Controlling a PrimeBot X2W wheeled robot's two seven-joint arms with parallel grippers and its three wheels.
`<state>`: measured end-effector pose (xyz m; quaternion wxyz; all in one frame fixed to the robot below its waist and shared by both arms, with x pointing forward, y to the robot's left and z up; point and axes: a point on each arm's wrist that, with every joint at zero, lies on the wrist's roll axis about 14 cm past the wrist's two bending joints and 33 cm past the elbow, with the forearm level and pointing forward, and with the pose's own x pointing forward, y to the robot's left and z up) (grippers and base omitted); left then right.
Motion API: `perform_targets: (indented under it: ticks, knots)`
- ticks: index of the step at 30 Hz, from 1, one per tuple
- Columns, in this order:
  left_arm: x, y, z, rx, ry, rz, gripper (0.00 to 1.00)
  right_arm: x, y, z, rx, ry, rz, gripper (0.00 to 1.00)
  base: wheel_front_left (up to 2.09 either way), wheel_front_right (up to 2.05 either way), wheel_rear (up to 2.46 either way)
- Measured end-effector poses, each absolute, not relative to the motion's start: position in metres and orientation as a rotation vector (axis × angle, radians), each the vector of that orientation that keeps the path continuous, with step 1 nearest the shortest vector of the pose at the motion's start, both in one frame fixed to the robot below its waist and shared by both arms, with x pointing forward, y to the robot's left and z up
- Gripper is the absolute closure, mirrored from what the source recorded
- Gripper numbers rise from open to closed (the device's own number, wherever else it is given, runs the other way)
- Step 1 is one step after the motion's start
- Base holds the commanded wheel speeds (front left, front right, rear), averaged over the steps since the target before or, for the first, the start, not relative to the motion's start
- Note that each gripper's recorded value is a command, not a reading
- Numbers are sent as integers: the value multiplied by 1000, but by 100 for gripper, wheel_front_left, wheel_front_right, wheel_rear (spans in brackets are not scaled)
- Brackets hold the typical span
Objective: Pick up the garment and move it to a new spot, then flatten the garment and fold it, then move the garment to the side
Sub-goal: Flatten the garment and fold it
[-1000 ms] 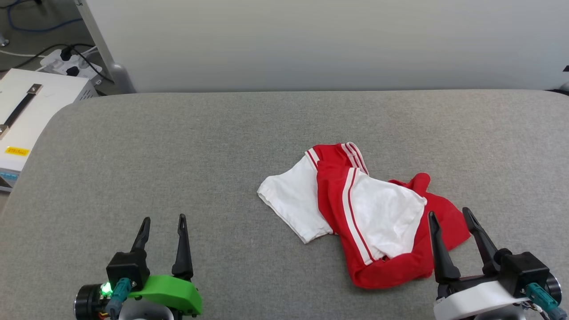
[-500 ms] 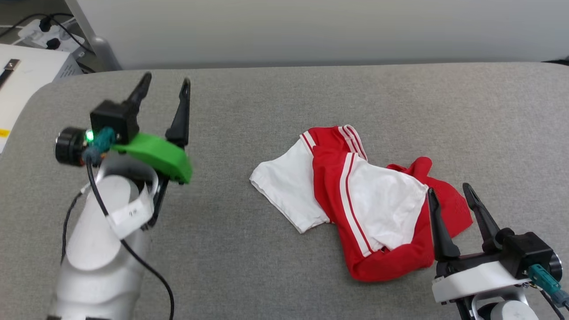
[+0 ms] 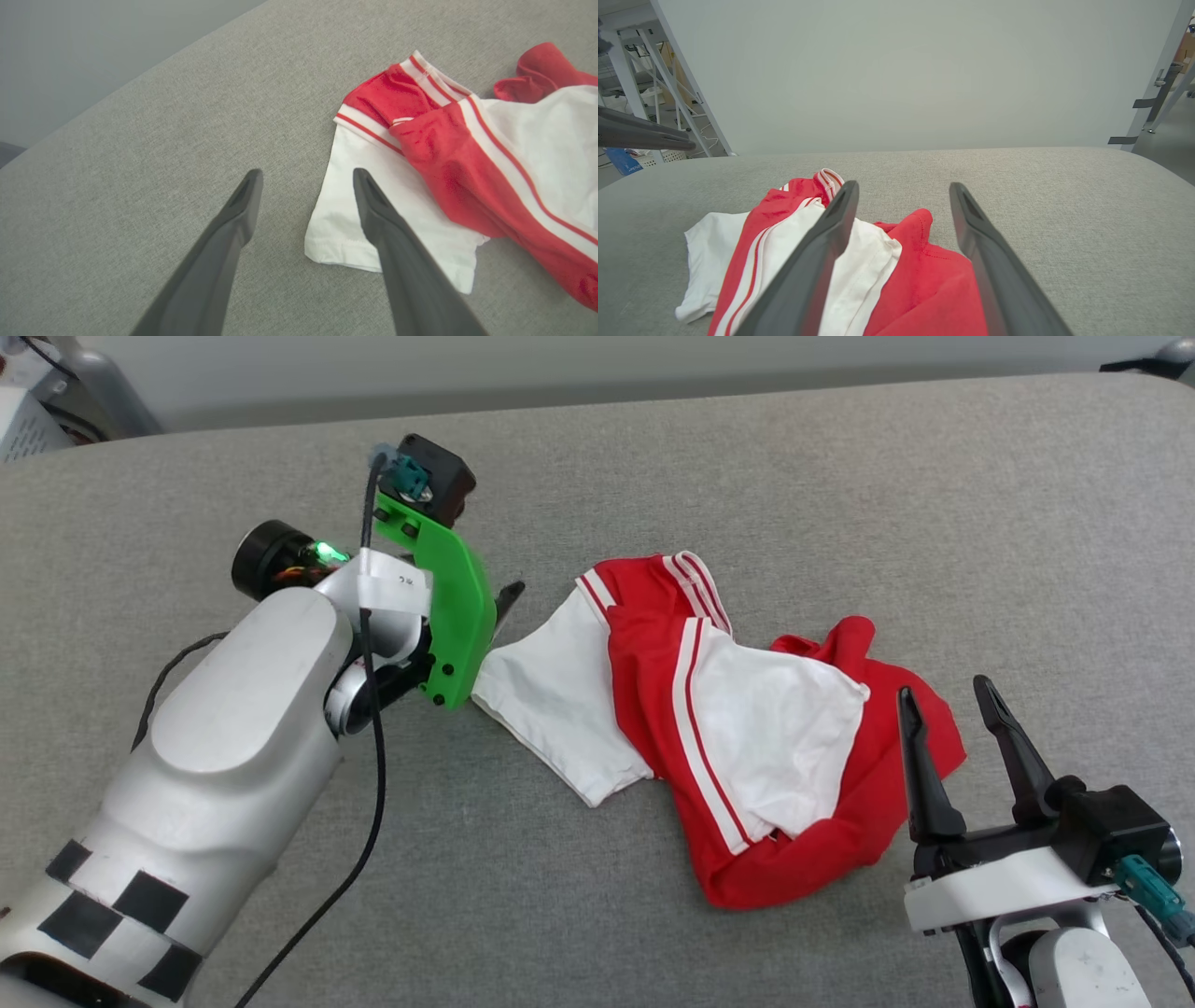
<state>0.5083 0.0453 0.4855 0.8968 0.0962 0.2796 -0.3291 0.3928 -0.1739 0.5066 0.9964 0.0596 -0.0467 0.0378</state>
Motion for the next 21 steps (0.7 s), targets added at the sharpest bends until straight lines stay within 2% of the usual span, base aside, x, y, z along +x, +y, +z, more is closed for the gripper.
perform_targets:
  ticks: [4, 11, 19, 20, 21]
  knots:
    - [493, 39, 453, 267, 764, -757, 0, 396, -179, 503, 113, -84, 60, 0, 0, 0, 0]
    - [472, 43, 395, 359, 971, -818, 0, 401, -191, 494, 108, -62, 25, 0, 0, 0, 0]
    - [469, 45, 365, 367, 1041, -836, 0, 404, -199, 485, 99, -38, 1, 0, 0, 0, 0]
    - [470, 44, 365, 369, 1030, -840, 59, 404, -200, 485, 98, -36, -1, 0, 0, 0, 0]
    - [472, 44, 366, 355, 1010, -838, 100, 404, -200, 485, 99, -36, -2, 0, 0, 0, 0]
